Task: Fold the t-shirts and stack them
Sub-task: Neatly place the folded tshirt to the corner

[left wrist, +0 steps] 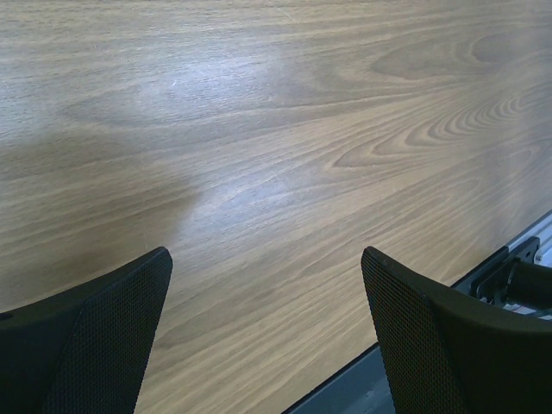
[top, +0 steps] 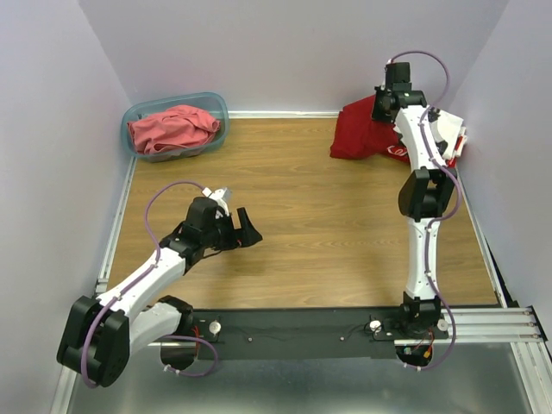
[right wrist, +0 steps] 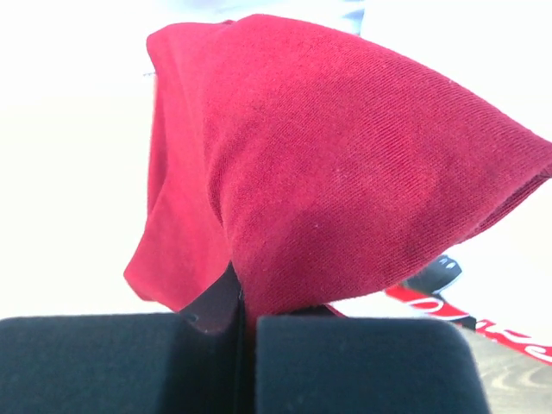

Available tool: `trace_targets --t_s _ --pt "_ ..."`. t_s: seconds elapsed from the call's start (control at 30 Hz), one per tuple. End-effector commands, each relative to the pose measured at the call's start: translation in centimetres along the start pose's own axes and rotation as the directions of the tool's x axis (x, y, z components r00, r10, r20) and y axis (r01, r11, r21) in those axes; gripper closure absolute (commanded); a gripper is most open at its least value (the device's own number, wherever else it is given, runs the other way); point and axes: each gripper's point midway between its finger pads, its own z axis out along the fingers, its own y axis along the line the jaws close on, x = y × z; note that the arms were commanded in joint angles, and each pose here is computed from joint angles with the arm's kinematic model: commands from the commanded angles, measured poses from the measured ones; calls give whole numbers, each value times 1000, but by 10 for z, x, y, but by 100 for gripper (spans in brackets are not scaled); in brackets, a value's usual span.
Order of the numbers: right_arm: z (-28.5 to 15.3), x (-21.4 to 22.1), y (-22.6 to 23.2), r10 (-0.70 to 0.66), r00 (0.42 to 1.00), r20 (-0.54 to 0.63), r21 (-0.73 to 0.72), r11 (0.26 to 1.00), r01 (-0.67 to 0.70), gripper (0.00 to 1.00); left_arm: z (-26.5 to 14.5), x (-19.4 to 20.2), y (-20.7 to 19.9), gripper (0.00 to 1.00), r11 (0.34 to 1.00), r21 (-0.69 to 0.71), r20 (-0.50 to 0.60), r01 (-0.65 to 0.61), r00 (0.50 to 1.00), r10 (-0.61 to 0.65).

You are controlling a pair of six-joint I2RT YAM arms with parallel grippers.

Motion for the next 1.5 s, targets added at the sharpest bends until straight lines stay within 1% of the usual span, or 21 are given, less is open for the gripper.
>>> trace_targets --t_s 0.0,0.13,0.23,0.4,0.6,0.83,1.2,1.47 --pt "-21 -61 -11 100 976 191 -24 995 -97 99 -3 -2 2 2 1000 -7 22 24 999 -24" --pt "-26 -82 -35 206 951 232 -87 978 -190 99 -4 -2 2 2 1000 -6 27 27 999 -27" --pt "-30 -90 -44 244 940 240 -149 966 -213 99 -2 -1 3 2 1000 -10 23 29 999 -29" --pt "-45 -108 -61 299 913 277 -182 950 -255 100 -2 -1 3 2 1000 -9 24 27 999 -27" --pt "-60 -127 -90 400 863 309 -241 911 -336 100 -3 -1 2 2 1000 -6 29 27 999 -27" --pt "-69 -132 -122 446 837 318 -259 890 -376 99 -3 -1 3 2 1000 -5 32 31 999 -31" --pt "-83 -129 -153 423 840 340 -211 905 -370 100 -2 1 4 2 999 -9 24 33 999 -33" --pt "-76 -113 -170 423 850 314 -170 906 -388 99 -2 2 3 2 999 -3 19 35 999 -35"
